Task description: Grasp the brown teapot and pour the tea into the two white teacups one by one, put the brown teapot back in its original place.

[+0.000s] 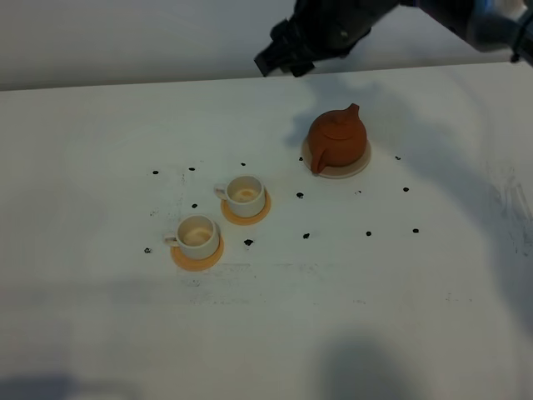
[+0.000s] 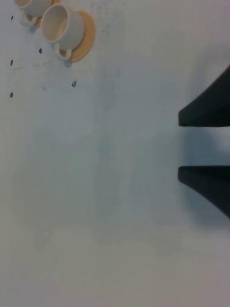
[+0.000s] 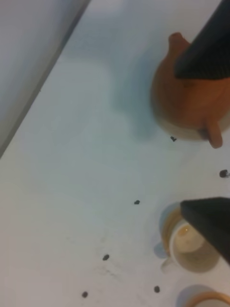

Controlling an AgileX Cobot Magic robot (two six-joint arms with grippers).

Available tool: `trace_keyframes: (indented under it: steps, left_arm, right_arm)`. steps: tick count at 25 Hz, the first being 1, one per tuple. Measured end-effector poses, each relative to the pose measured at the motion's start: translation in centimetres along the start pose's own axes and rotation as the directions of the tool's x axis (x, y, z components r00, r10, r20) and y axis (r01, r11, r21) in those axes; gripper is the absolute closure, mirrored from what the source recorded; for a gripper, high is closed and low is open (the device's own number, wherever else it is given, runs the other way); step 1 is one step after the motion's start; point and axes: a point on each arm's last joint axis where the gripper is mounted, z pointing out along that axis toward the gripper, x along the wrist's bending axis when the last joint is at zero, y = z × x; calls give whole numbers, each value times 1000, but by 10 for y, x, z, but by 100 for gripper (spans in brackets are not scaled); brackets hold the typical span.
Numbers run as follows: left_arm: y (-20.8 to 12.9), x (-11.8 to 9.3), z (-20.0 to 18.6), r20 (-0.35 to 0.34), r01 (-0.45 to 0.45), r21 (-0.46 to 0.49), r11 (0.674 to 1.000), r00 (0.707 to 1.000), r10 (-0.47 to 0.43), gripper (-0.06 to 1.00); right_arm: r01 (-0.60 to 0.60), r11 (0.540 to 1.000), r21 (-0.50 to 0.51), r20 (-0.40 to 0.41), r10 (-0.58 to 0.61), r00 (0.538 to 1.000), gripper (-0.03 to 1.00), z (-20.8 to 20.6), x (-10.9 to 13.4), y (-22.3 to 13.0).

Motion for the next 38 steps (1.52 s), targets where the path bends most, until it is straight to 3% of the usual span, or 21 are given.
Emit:
trace_keyframes:
  steps: [4,9,14,27,38]
  left_arm:
    - [0,0,0,0,0,0,1000,1000,0,72]
    - [0,0,0,0,-1,0,1000,1000,1,72]
    - [0,0,0,0,-1,0,1000,1000,1,72]
    - [0,0,0,0,0,0,1000,1000,0,72]
    - [0,0,0,0,0,0,1000,1000,0,72]
  right_arm:
    - [-125,990,-67,-20,124,992,45,11,-12,-26]
    - [-304,952,-32,-30,303,953,45,46,-23,-60]
    - [-387,922,21,-40,387,921,45,78,-22,-73]
    - [-260,965,23,-74,261,962,45,86,10,-58]
    - [-240,969,63,-67,244,967,45,113,12,-66]
